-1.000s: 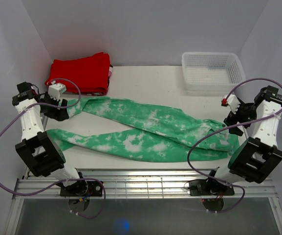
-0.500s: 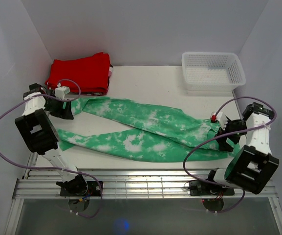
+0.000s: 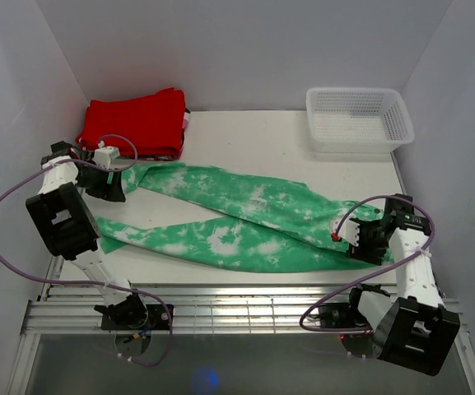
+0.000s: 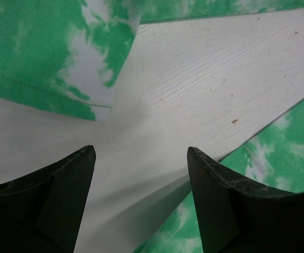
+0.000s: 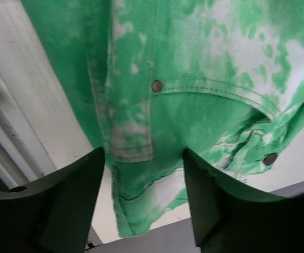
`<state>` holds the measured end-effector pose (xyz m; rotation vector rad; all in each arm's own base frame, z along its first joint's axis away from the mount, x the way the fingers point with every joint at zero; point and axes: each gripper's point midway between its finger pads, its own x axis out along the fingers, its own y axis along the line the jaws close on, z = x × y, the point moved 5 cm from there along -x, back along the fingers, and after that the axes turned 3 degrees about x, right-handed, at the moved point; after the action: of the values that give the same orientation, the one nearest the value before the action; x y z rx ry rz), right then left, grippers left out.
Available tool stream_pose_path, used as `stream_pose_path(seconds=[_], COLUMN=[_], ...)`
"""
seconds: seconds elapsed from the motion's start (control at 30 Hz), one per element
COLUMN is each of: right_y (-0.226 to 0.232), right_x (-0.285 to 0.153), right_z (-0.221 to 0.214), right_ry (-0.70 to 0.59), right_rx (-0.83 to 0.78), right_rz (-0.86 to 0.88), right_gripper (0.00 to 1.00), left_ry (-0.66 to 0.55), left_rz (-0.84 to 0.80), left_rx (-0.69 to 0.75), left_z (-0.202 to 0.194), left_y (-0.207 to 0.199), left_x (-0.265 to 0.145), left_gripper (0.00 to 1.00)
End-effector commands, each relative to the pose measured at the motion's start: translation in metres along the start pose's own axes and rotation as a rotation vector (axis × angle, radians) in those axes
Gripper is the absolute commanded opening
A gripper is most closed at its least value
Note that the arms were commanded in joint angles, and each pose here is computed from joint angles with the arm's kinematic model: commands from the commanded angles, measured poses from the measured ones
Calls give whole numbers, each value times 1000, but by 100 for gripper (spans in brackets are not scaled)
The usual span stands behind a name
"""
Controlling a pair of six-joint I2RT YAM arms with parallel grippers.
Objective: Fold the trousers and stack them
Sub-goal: Flatten the trousers out
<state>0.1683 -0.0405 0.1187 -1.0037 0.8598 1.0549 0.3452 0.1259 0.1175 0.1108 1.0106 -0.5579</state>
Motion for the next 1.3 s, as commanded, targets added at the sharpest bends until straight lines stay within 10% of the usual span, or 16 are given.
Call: stream_pose_path(seconds=[0.0, 0.3, 0.5, 0.83, 1.27], right_y=[-31, -55, -70, -102, -133], right_x=[1, -14, -27, -57, -104], right_z=[-3, 2, 7, 13, -27], right_ry=[42, 28, 12, -26, -56], right_rx=[8, 80, 101, 143, 274], right_rz=[-128, -188, -247, -389, -621], right_gripper=[63, 9, 8, 8, 8], left_ry=[-49, -19, 79, 75, -126], left_rz=[3, 87, 176, 306, 136], left_rx=[67, 270, 279, 248, 2], left_z=[11, 17, 10, 18, 64], left_y=[-2, 16, 33, 46, 18], left_x=[-4, 37, 69, 40, -107], left_gripper=[81, 82, 68, 0, 0])
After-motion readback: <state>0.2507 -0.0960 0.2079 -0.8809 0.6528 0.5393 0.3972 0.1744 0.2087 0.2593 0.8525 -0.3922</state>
